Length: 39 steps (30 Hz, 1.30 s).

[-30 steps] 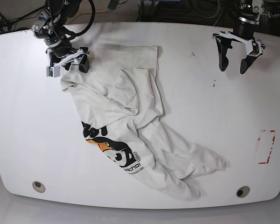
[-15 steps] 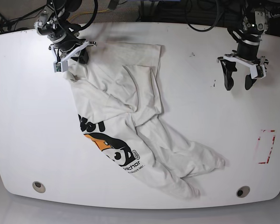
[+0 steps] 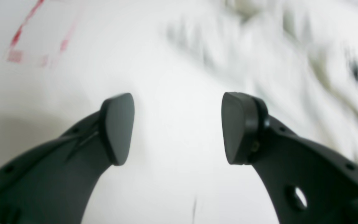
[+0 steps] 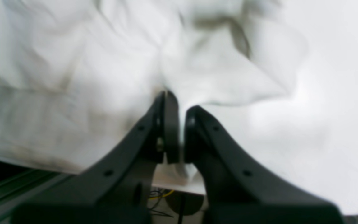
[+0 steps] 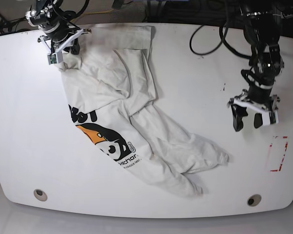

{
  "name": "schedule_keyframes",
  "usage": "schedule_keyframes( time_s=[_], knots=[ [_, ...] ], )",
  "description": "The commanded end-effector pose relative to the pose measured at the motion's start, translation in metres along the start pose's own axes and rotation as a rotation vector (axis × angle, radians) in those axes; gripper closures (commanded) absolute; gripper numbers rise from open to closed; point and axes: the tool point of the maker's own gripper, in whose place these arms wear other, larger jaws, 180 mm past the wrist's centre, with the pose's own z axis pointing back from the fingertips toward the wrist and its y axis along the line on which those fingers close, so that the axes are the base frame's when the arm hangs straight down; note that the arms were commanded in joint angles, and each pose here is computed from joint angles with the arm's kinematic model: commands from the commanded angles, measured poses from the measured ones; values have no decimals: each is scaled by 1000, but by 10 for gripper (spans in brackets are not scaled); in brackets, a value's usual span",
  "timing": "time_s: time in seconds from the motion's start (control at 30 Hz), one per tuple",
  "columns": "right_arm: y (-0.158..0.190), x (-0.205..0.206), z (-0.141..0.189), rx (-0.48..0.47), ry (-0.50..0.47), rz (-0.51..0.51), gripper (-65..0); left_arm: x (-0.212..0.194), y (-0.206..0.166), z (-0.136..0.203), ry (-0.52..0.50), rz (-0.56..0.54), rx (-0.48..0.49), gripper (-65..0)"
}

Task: Fold the T-shirt properly
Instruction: 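Reach the left gripper to the shirt hem and grasp it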

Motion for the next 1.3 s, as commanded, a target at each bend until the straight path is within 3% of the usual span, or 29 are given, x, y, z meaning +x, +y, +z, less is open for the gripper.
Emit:
schedule_keyframes(
  time_s=[0.0,0.47,0.7,0.83,1.1,1.27],
  knots=[
    [3,6,4,12,-31,8,0,7,3,-15,5,20,2,-400],
    [3,8,3,13,-36,7,0,-4,-8,-112,139,62,-19,-400],
    [3,8,3,14,-38,6,0,-17,-10,-143,133,92,-18,-401],
    [4,15,1,15,-54,8,0,-13,-17,-146,66,83,-42,-401],
    [5,21,0,19,-70,6,0,-62,-29,-153,196,118,-46,-401],
    [5,20,0,18,-69,7,0,-68,-40,-156,185,139,-54,-397]
  ],
)
